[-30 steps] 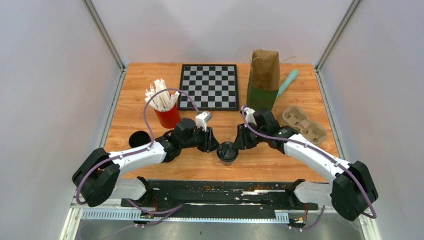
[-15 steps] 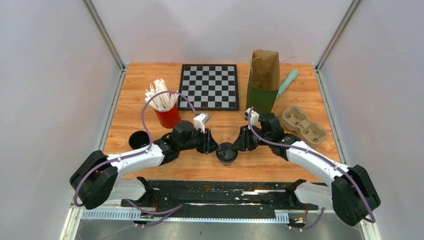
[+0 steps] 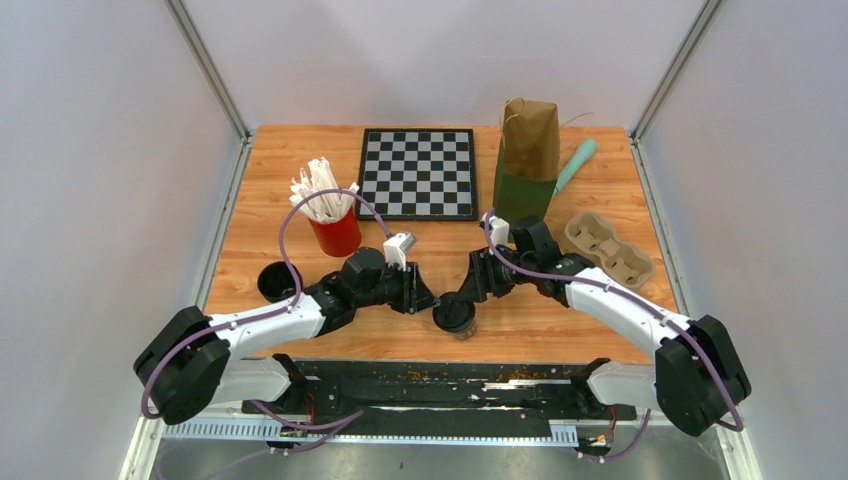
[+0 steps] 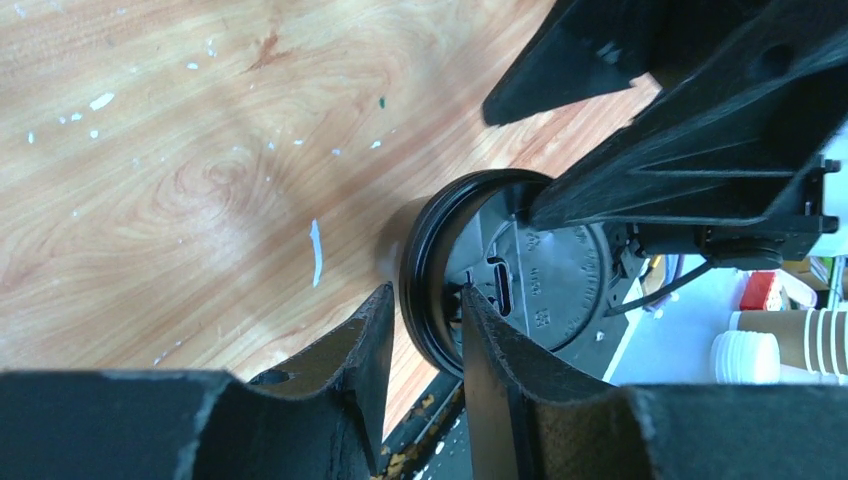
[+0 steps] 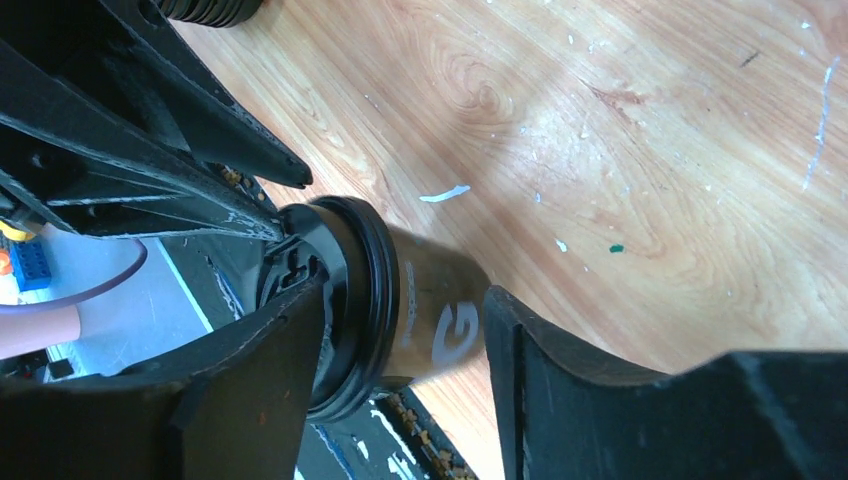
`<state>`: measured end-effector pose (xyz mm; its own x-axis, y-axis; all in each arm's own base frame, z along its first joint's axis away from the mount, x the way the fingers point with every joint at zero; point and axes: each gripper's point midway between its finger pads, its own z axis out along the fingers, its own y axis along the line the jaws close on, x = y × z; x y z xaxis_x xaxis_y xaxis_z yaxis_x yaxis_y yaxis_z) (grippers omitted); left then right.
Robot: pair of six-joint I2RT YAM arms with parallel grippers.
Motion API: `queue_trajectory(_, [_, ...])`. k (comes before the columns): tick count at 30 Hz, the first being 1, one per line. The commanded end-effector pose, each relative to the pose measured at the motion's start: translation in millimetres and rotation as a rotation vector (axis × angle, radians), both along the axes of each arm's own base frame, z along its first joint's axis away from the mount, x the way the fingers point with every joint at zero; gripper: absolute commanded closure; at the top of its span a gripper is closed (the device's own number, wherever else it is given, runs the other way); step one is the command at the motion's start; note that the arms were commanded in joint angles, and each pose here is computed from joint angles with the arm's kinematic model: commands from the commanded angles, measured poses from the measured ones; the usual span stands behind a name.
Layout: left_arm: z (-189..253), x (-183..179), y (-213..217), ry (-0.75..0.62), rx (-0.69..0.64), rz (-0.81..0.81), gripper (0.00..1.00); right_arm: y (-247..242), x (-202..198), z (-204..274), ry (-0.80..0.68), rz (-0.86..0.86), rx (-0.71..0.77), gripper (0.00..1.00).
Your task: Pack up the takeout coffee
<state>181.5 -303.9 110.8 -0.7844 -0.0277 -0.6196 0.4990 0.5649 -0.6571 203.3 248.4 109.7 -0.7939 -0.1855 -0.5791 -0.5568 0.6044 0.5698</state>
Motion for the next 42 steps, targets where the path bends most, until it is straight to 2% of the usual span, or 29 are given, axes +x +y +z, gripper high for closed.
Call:
queue_trajectory(1, [-18.1, -7.7, 7.6, 0.042, 0.061, 0.006, 0.61, -7.4, 4.3, 17.3, -0.019, -0.019, -0.058, 0.36])
queue_trajectory(4, [-19.2, -7.6, 7.1, 0.043, 0.07, 0.004, 0.61, -16.3, -1.1, 17.8, 0.007, -0.032, -0.102, 0.27])
queue_trajectory(7, [-18.2, -7.2, 6.3, 0.036, 0.075, 0.001, 0.61, -20.0, -10.4, 19.3, 0.031, -0.028, -0.106, 0.25])
queue_trajectory(13, [-13.4, -6.9, 4.6, 0.026, 0.069, -0.004, 0.6, -22.6, -22.9, 15.2, 0.076, -0.06, -0.074, 0.3])
queue_trajectory(19, [-12.0, -6.8, 7.9, 0.016, 0.08, 0.001, 0.6, -23.7, -24.8, 24.0, 0.135, -0.219, -0.04, 0.34])
queue_trajectory(23, [-14.2, -8.0, 9.1, 0.016, 0.083, -0.001, 0.6, -21.9, -37.3, 11.8, 0.169, -0.278, -0.094, 0.37])
queue_trajectory(31, [-18.3, -17.6, 8.5, 0.035, 0.066, -0.039, 0.6, -15.6, -54.1, -0.4, 0.221, -0.274, -0.066, 0.35])
queue_trajectory(35, [-20.7, -21.2, 8.3, 0.047, 0.067, -0.055, 0.6, -12.2, -60.5, -4.7, 0.244, -0.29, -0.064, 0.41])
queue_trajectory(42, [-32.5, -41.4, 10.8, 0.104, 0.074, -0.109, 0.62, -4.2, -80.1, -28.2, 0.289, -0.293, -0.089, 0.43])
